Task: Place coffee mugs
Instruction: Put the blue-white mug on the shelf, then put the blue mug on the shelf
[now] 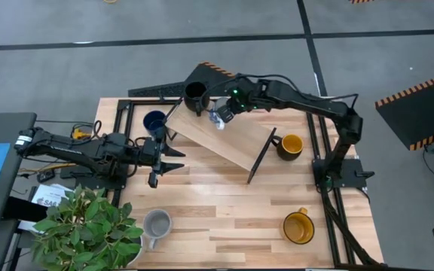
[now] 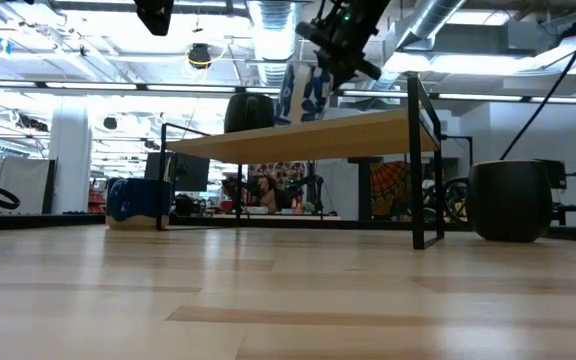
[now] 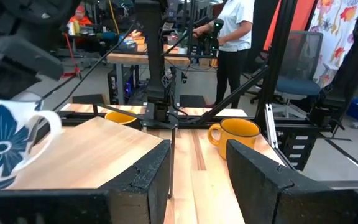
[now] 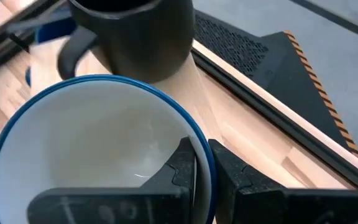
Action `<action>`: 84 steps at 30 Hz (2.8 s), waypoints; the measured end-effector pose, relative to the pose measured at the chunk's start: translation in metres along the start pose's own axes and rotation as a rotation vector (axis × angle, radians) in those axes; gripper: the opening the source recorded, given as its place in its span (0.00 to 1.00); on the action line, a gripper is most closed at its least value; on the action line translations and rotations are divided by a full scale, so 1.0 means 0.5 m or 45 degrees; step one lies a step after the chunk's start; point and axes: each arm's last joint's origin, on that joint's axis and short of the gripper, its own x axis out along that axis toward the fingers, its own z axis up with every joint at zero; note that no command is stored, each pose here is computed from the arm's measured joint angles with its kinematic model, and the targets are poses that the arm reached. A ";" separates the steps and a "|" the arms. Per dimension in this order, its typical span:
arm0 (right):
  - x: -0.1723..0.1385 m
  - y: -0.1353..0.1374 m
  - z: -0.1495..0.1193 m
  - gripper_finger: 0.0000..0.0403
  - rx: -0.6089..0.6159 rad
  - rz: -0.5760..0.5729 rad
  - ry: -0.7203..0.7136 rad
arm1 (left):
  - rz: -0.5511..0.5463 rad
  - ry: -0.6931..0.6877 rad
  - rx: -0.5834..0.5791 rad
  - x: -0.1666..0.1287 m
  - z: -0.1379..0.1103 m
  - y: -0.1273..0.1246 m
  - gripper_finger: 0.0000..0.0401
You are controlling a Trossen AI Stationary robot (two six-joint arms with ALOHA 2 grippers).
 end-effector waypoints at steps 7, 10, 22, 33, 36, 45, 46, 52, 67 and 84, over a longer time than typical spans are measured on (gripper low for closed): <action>0.020 -0.006 -0.002 0.12 0.001 -0.026 0.040 | 0.000 0.000 -0.010 0.000 0.000 0.000 0.35; 0.028 -0.009 -0.002 0.14 0.007 -0.033 0.051 | 0.000 -0.004 -0.011 0.000 0.001 0.000 0.35; 0.038 -0.001 0.011 0.25 0.031 0.006 -0.038 | 0.000 -0.002 -0.013 0.000 0.000 0.000 0.35; 0.038 -0.008 0.028 0.25 0.061 0.024 -0.117 | 0.000 0.001 -0.013 0.000 0.000 0.000 0.35; 0.033 -0.017 0.037 0.26 0.077 0.026 -0.157 | 0.001 0.003 -0.013 0.000 0.000 0.000 0.35; -0.046 -0.058 0.052 0.26 -0.002 -0.023 -0.224 | 0.004 0.047 -0.011 0.000 -0.007 0.000 0.35; -0.064 -0.062 0.048 0.26 -0.019 -0.035 -0.214 | 0.004 0.051 -0.014 0.000 -0.008 0.001 0.35; -0.167 -0.081 -0.017 0.26 -0.113 -0.308 -0.077 | 0.007 0.075 -0.030 0.000 -0.012 0.001 0.35; -0.220 -0.100 -0.272 0.26 -0.052 -0.136 -0.265 | 0.075 0.091 -0.024 0.000 -0.015 0.004 0.35; -0.208 -0.080 -0.323 0.26 -0.120 0.110 -0.577 | 0.840 0.573 0.167 0.034 0.095 0.077 0.35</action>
